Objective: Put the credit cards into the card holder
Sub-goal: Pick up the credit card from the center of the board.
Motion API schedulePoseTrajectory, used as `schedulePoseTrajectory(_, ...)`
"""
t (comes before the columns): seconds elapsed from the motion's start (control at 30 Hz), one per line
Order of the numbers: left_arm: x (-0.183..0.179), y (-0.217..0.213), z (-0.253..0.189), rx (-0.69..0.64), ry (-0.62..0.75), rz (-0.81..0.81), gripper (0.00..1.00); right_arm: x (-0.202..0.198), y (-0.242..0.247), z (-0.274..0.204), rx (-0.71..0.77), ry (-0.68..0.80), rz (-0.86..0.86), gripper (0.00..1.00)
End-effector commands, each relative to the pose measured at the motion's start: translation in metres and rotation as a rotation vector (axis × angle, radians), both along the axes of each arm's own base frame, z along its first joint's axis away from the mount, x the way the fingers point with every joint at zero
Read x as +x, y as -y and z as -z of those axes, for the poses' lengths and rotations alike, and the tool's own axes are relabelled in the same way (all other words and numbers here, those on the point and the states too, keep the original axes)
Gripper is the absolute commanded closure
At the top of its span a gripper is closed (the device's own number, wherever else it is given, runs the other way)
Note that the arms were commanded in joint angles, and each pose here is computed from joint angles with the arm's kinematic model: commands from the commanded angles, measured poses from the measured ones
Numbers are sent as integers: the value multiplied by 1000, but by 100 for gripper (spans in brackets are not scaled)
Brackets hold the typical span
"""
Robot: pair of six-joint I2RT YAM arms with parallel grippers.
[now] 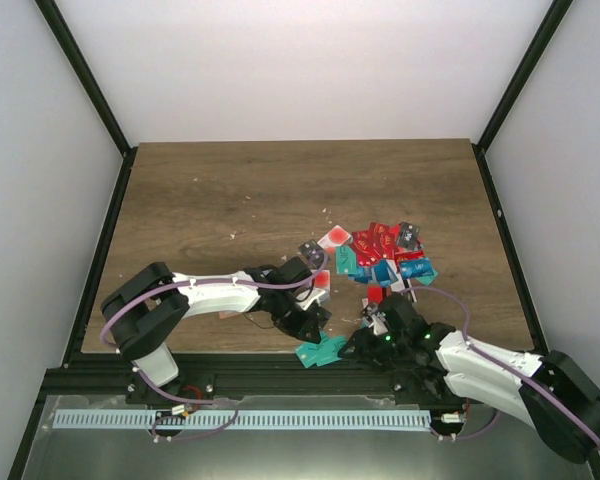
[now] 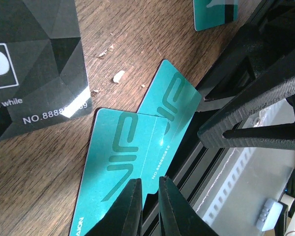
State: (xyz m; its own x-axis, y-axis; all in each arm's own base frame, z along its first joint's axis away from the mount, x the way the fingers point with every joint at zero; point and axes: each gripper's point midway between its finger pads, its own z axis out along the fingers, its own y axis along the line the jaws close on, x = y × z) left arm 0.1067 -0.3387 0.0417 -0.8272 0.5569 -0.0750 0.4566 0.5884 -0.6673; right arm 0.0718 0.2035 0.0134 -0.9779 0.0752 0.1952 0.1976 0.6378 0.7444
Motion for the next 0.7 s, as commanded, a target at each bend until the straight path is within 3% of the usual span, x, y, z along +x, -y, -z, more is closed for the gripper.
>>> schedulePoseTrajectory(0.0, 2, 9, -7, -38, 20, 20, 87, 8, -3, 2, 18, 33, 21, 50)
schedulePoseTrajectory(0.43, -1, 5, 0, -24, 6, 17, 88, 16, -6, 10, 21, 50, 42, 65)
schedulePoseTrajectory(0.67, -3, 1, 9, -9, 4, 19, 90, 18, -7, 11, 22, 52, 49, 80)
